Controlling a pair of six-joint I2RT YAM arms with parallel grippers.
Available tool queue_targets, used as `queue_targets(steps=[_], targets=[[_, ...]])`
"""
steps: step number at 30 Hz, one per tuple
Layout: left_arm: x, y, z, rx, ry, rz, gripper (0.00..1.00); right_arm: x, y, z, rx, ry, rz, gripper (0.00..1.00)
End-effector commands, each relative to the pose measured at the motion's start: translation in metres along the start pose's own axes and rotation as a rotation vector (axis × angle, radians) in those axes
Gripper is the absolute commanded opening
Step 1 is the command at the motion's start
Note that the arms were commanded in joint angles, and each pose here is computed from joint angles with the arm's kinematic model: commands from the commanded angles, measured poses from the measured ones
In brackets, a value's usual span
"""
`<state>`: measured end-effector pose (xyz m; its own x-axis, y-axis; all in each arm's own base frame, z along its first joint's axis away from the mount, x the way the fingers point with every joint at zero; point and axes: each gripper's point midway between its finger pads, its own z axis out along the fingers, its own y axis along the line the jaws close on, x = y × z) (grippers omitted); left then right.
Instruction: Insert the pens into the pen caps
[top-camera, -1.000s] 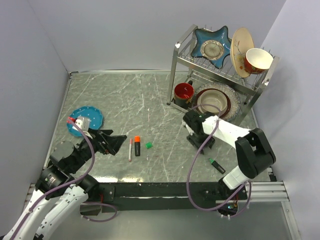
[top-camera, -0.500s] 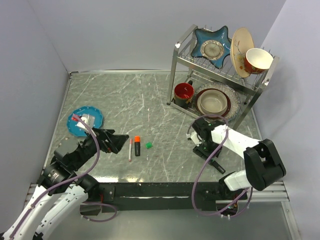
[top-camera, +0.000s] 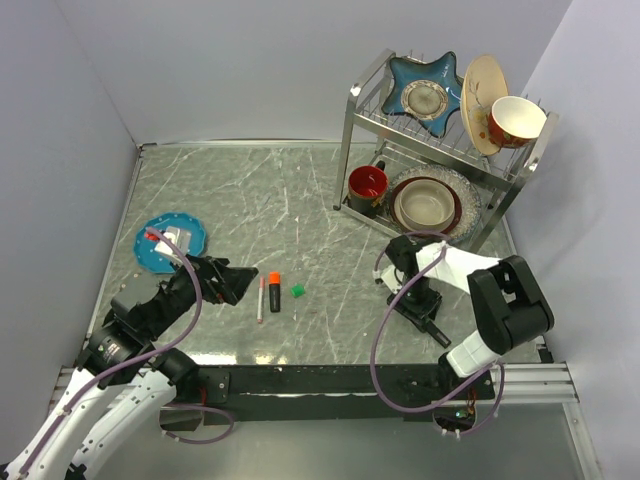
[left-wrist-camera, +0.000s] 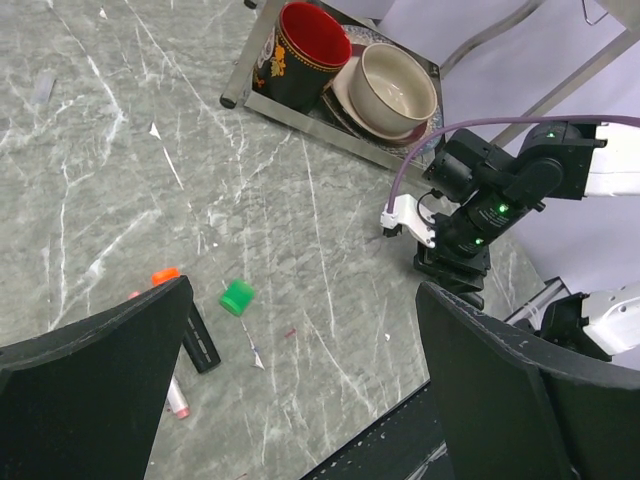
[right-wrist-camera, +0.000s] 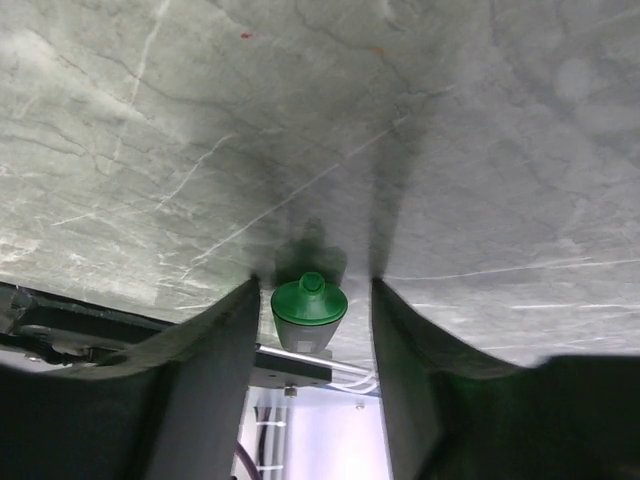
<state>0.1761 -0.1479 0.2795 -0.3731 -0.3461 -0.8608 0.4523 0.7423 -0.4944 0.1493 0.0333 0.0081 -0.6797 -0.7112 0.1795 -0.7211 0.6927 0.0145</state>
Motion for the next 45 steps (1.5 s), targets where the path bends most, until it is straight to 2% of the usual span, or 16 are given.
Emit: queue_targets(steps=[1, 2, 5, 7, 10, 11, 17, 20, 22, 26, 32, 39, 45], targets=[[-0.009, -0.003, 0.000, 0.003, -0.029, 0.013, 0.99, -0.003, -0.002, 0.003, -0.011, 0.004, 0.010, 0.46], [-0.010, -0.002, 0.000, 0.000, -0.031, 0.013, 0.99, -0.002, -0.003, 0.004, -0.003, 0.007, 0.013, 0.37], [-0.011, -0.002, -0.001, -0.004, -0.039, 0.012, 0.99, 0.000, -0.009, 0.007, 0.030, 0.020, 0.016, 0.21], [-0.011, -0.001, -0.001, -0.007, -0.039, 0.010, 1.00, -0.008, -0.011, 0.003, 0.032, 0.006, 0.021, 0.14], [-0.012, -0.002, -0.003, -0.002, -0.045, 0.009, 0.99, -0.047, -0.008, -0.016, -0.021, -0.087, 0.027, 0.08], [-0.013, -0.002, -0.003, 0.000, -0.049, 0.009, 0.99, -0.077, 0.005, -0.031, -0.063, -0.169, 0.004, 0.08], [-0.013, -0.003, -0.005, 0.001, -0.054, 0.006, 0.99, -0.184, 0.057, -0.074, -0.036, -0.393, -0.111, 0.15], [-0.016, 0.006, -0.004, -0.047, -0.074, -0.003, 0.99, -0.213, 0.065, -0.077, 0.006, -0.403, -0.113, 0.14], [-0.018, 0.009, -0.006, -0.065, -0.086, -0.010, 0.99, -0.222, 0.070, -0.067, 0.064, -0.361, -0.122, 0.16], [-0.021, 0.014, -0.007, -0.097, -0.103, -0.026, 0.99, -0.248, 0.068, -0.067, 0.142, -0.410, -0.070, 0.21], [-0.021, 0.022, -0.006, -0.140, -0.115, -0.038, 0.99, -0.256, 0.062, -0.070, 0.181, -0.493, -0.033, 0.34], [-0.018, 0.030, -0.001, -0.194, -0.082, -0.042, 1.00, -0.220, 0.070, -0.056, 0.130, -0.518, -0.007, 0.54], [-0.019, 0.031, 0.001, -0.206, -0.082, -0.059, 0.99, -0.208, 0.066, -0.043, 0.152, -0.503, -0.002, 0.54]])
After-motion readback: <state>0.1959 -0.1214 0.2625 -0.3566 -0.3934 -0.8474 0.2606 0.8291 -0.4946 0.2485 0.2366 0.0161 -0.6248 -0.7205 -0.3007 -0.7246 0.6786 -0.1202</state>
